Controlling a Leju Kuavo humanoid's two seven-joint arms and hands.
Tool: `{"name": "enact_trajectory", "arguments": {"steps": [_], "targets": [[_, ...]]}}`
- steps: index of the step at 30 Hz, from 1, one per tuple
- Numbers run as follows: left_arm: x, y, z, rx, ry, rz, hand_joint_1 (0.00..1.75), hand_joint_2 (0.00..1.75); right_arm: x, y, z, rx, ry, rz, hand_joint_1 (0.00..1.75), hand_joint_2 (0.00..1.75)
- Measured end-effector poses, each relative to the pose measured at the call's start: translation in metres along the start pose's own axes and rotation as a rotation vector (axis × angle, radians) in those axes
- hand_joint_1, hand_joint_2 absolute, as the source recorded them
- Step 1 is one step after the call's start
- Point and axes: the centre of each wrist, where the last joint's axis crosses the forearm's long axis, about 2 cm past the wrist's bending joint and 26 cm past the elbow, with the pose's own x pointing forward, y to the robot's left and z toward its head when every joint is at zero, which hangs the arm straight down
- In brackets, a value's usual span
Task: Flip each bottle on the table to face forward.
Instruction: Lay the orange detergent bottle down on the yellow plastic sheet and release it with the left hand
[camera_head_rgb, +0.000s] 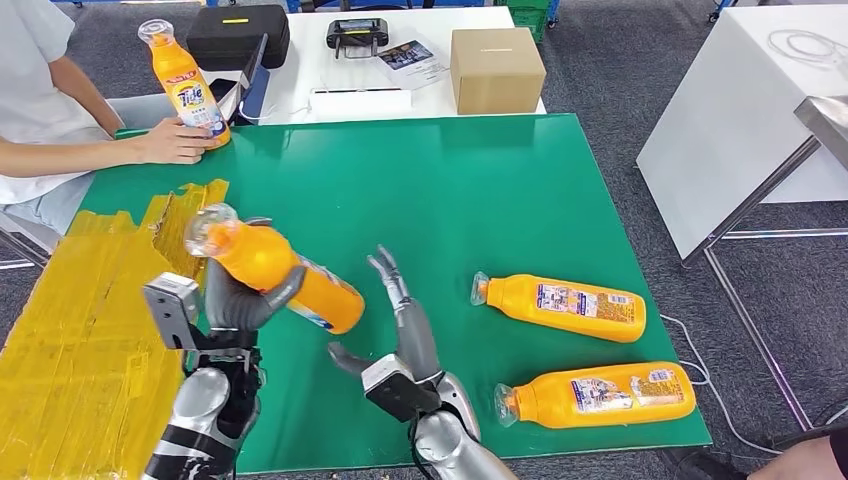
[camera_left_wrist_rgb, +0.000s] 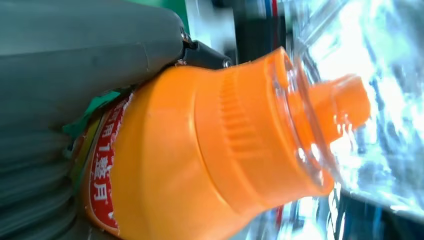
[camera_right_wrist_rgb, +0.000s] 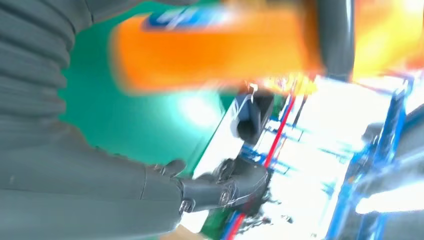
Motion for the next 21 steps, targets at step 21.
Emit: {"name": "enact_trajectory", "arguments": {"steps": [21], "targets": [[0.029,0.113,0.017,0.068,-0.470,-1.477,1.75,1.75,0.040,-0.098,0.007,-0.250,-0.143,-0.148,0.00,1.75]]}}
